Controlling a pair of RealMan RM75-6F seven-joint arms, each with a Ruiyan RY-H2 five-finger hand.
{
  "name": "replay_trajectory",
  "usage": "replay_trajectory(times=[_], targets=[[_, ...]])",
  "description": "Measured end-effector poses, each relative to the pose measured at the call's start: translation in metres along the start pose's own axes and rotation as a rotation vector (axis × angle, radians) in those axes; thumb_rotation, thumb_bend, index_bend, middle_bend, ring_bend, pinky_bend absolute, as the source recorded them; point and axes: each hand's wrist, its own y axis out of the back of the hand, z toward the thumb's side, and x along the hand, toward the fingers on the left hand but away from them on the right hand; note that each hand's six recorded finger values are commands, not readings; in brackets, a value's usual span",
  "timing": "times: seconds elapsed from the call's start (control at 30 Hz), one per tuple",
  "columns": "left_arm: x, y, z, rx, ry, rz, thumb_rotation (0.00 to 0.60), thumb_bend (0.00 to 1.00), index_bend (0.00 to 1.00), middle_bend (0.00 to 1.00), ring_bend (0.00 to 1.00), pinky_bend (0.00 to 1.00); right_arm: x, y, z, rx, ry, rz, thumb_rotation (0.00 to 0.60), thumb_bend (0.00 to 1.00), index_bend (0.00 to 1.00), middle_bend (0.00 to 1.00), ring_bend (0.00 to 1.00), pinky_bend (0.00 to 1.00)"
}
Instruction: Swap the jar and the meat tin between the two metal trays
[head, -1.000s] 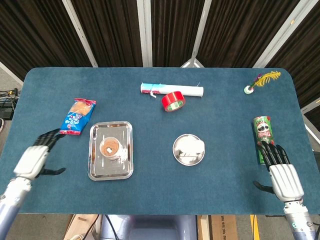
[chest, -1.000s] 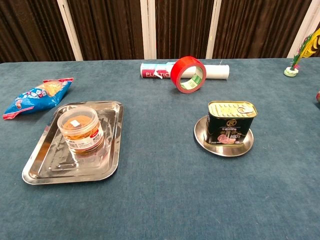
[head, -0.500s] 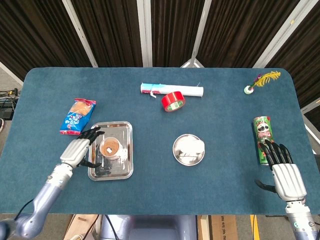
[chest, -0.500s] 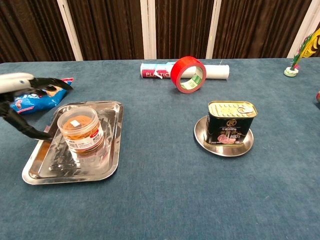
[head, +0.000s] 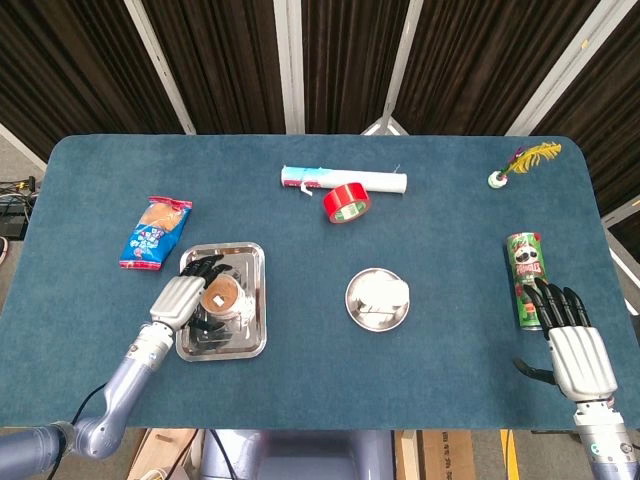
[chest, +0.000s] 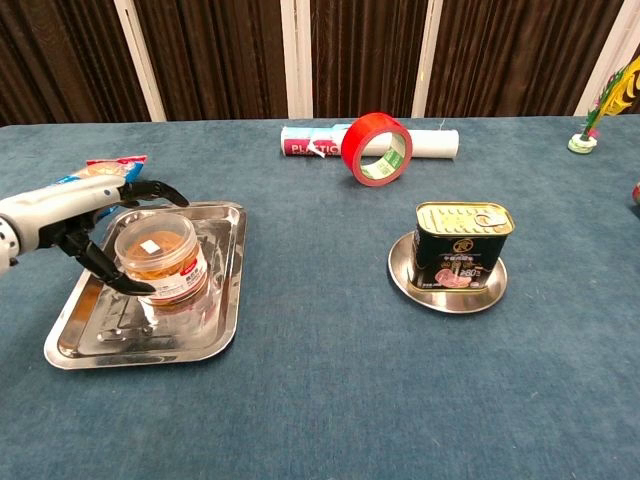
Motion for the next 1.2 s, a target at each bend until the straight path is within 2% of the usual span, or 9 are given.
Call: replay_trajectory(times=[0.13,0.23,0.37,0.6,0.77,0.93,1.07,1.2], targets=[[0.003,-0.005,0.0,0.022,-0.012,-0.008,0.6,0.32,0.26,0.17,0.1,0.14,0.0,-0.001,0.0,-0.003,-0.002,0.003,0.6,0.01,0.0,0.0,0.0,0.0],[0.004,-0.006,-0.002,0.042,-0.011,-0.005,0.6,0.41,0.31,0.26,0.18,0.21,0.0,-0.001,0.001,-0.005,-0.002,0.005,0.6,0.01,0.0,0.0,0.0,0.0],[0.006,-0.005,-0.002,0.044,-0.009,0.012,0.6,0.46,0.33,0.31,0.24,0.26,0.0,-0.001,0.0,-0.006,-0.007,0.001,0.6,0.01,0.0,0.0,0.0,0.0],[0.006,0.01,0.001,0.007,-0.02,0.065,0.6,0.47,0.34,0.32,0.25,0.26,0.0,-0.001,0.001,-0.008,-0.005,-0.002,0.6,0.01,0.0,0.0,0.0,0.0],[0.006,0.038,0.016,-0.036,-0.061,0.119,0.6,0.47,0.35,0.31,0.25,0.26,-0.001,-0.002,0.0,-0.007,-0.01,0.001,0.6,0.01,0.0,0.0,0.0,0.0],[0.019,0.074,0.049,-0.035,-0.121,0.182,0.6,0.47,0.36,0.29,0.24,0.26,-0.003,-0.005,-0.004,-0.002,-0.027,0.009,0.6,0.01,0.0,0.0,0.0,0.0],[0.04,0.075,0.065,-0.017,-0.116,0.157,0.6,0.47,0.36,0.28,0.24,0.26,-0.008,-0.01,-0.007,0.01,-0.045,0.022,0.6,0.01,0.0,0.0,0.0,0.0],[0.072,0.064,0.08,-0.005,-0.078,0.108,0.6,0.46,0.36,0.26,0.23,0.26,-0.012,-0.016,-0.008,0.026,-0.056,0.035,0.6,0.01,0.0,0.0,0.0,0.0]])
